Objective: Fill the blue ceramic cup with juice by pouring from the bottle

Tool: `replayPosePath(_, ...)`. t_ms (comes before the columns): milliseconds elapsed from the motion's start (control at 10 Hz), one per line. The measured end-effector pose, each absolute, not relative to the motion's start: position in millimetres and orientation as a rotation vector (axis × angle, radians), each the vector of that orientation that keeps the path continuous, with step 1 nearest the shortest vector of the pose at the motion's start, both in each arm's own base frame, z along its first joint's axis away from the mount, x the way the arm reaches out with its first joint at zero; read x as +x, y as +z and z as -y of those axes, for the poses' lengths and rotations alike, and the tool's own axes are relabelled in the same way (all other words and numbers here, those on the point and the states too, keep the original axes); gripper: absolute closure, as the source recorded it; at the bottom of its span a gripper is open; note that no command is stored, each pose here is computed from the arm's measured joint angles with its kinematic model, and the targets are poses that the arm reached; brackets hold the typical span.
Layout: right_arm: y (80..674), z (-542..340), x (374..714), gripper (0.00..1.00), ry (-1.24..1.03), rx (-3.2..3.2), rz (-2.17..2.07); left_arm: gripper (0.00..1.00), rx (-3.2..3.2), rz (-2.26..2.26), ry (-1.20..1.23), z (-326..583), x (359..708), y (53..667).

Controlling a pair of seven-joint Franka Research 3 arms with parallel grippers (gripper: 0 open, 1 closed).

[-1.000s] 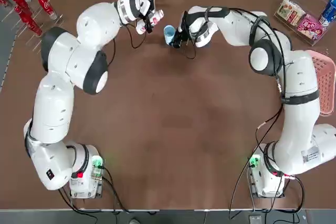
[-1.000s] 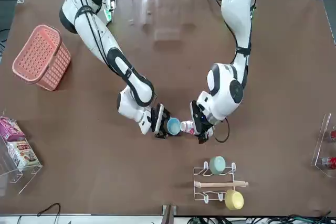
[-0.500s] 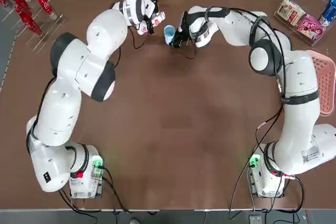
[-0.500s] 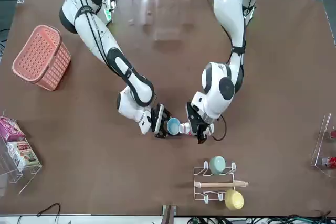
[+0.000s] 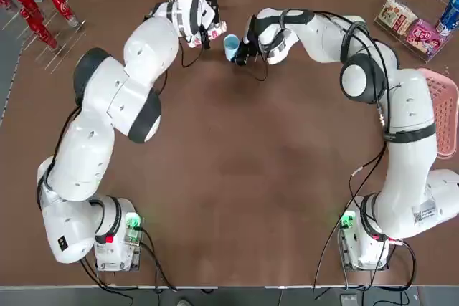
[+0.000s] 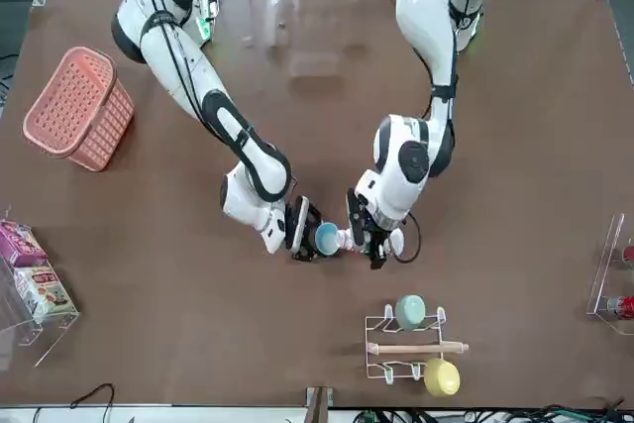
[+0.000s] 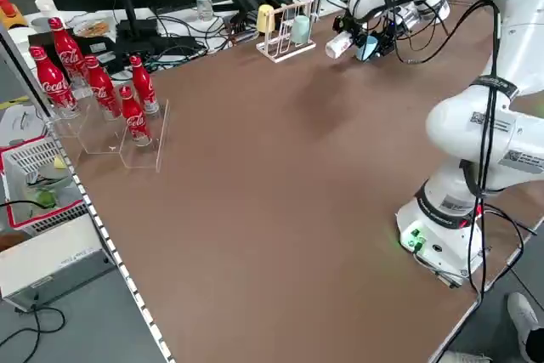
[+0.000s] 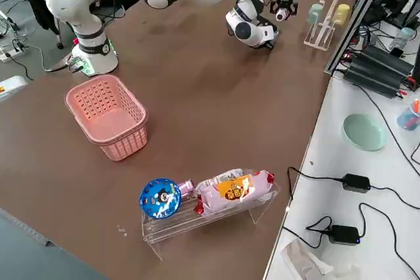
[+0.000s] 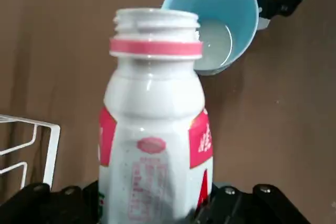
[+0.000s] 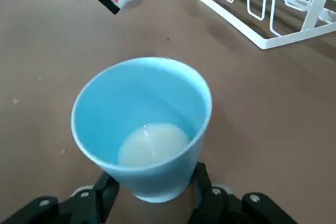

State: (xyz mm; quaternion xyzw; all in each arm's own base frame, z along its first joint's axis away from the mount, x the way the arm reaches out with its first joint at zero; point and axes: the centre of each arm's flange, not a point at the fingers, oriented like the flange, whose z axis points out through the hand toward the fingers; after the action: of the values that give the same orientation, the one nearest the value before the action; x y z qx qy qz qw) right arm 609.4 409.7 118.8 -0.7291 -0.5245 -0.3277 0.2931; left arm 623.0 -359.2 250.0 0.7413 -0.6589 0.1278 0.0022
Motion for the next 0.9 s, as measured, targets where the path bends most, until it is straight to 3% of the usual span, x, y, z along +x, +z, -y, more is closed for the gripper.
replayPosePath(900, 119, -409, 610, 0.37, -0.873, -1.943, 1.395, 0.55, 2.366, 2.144, 0.346, 376, 621, 256)
